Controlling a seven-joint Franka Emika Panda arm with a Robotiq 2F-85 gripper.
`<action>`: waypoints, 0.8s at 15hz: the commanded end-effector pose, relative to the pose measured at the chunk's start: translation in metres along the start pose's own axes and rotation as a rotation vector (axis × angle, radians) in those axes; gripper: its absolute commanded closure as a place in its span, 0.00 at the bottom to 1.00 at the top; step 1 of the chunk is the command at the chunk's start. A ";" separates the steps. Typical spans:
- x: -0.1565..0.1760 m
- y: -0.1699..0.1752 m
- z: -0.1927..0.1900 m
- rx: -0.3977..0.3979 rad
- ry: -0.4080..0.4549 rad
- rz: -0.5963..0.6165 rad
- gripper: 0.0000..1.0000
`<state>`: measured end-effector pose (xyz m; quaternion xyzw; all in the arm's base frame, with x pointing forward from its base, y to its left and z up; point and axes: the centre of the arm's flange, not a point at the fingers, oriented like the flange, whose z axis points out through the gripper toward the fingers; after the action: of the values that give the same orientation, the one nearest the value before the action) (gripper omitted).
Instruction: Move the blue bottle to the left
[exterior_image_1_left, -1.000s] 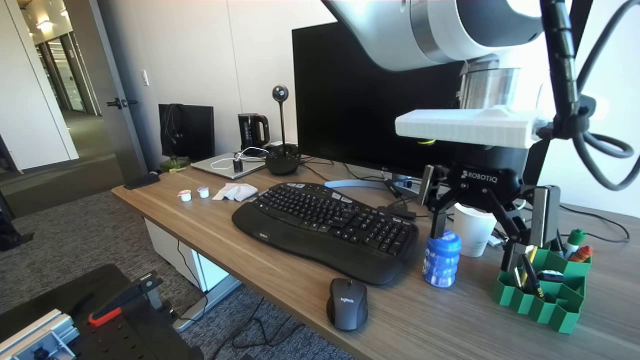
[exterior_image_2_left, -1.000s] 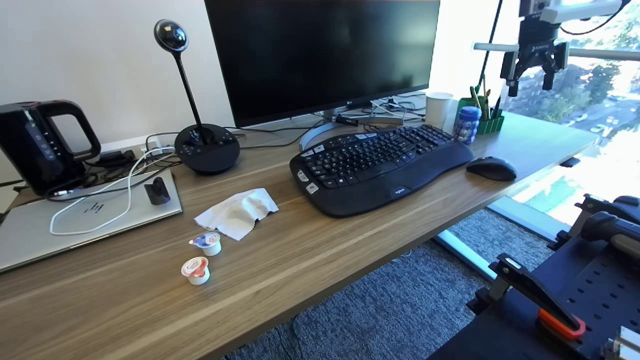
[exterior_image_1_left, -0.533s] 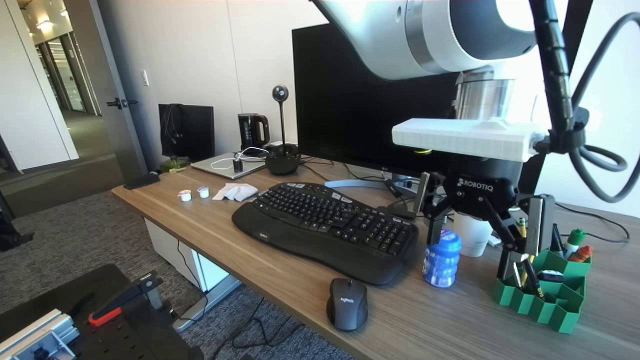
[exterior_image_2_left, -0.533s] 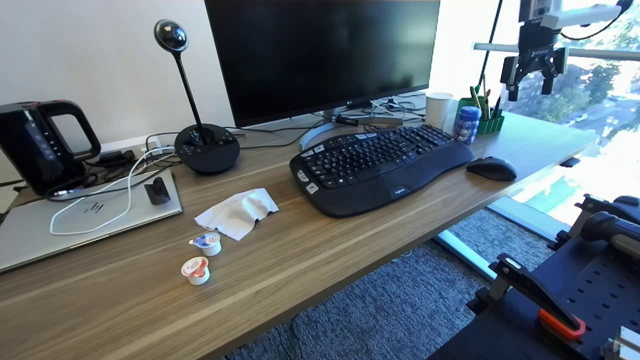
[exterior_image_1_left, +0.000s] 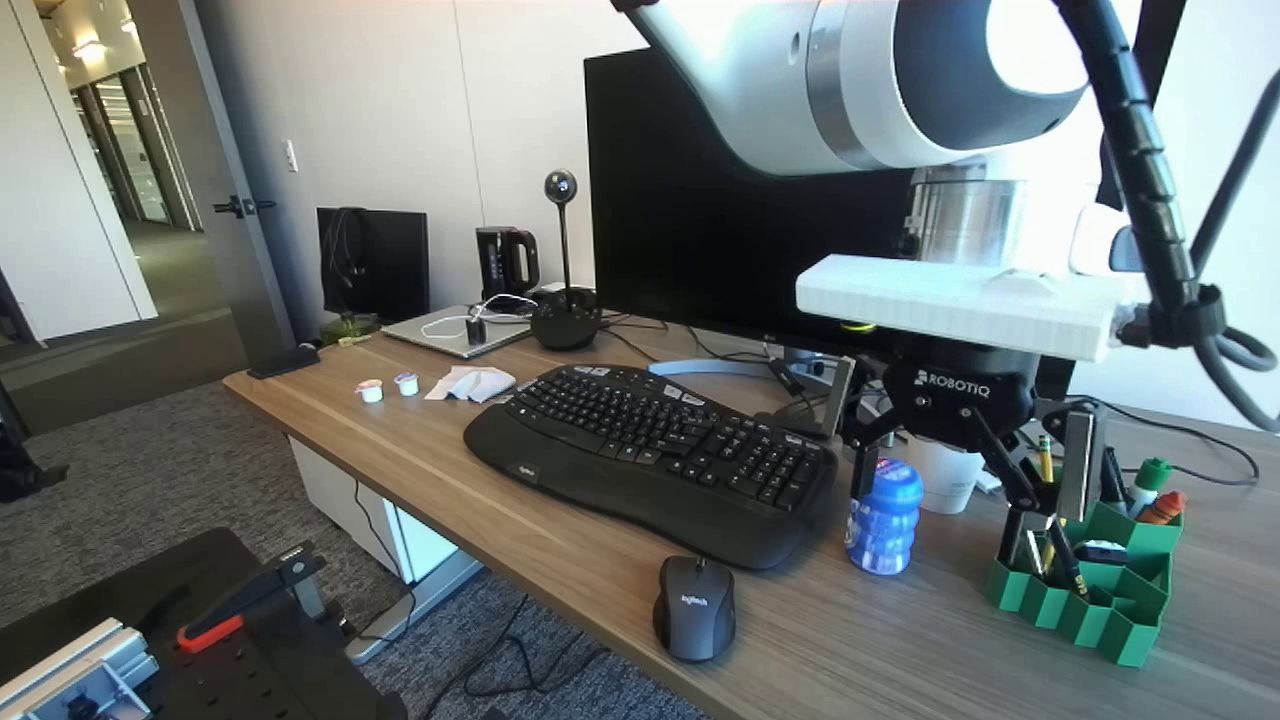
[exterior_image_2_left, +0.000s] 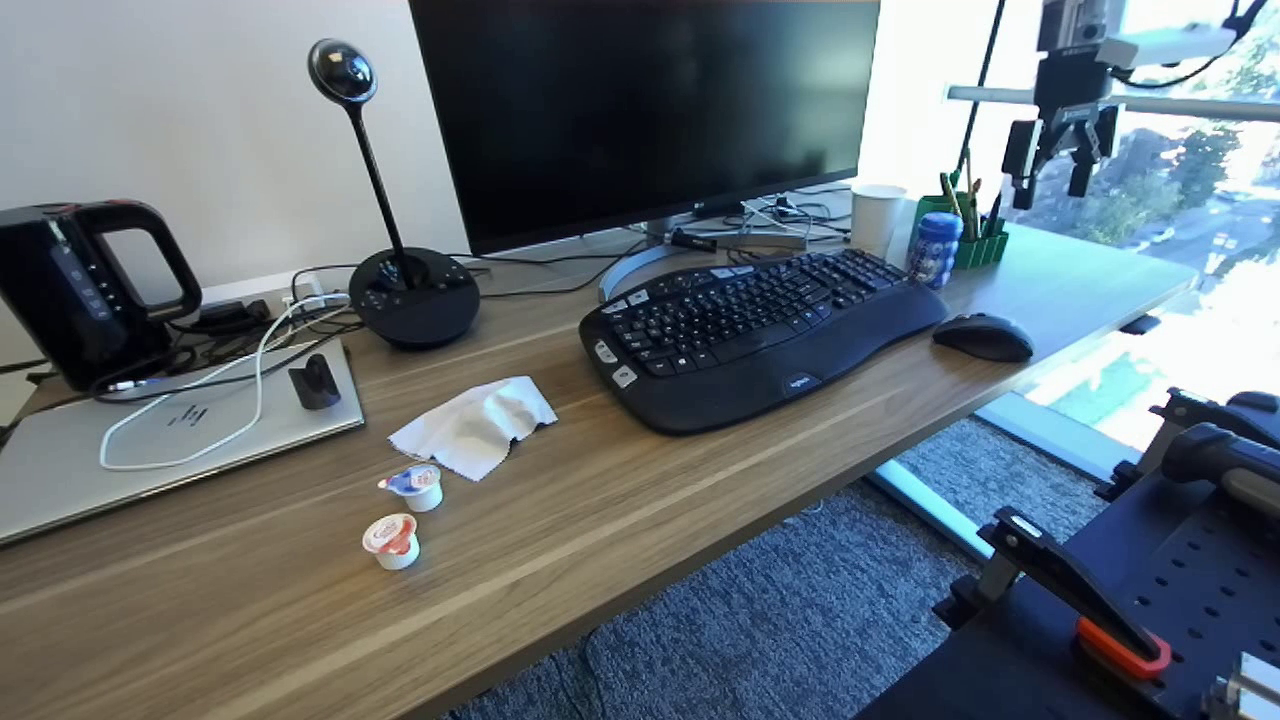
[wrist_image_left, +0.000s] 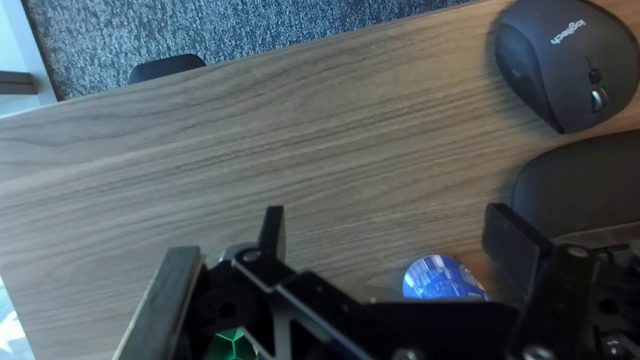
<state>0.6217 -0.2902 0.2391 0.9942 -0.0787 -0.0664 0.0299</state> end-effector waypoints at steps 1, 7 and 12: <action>-0.006 0.002 -0.001 0.049 0.032 -0.073 0.00; -0.001 0.003 0.003 0.031 0.011 -0.079 0.00; 0.000 0.000 0.003 0.031 0.019 -0.077 0.00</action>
<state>0.6200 -0.2924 0.2366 0.9973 -0.0389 -0.0607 0.0122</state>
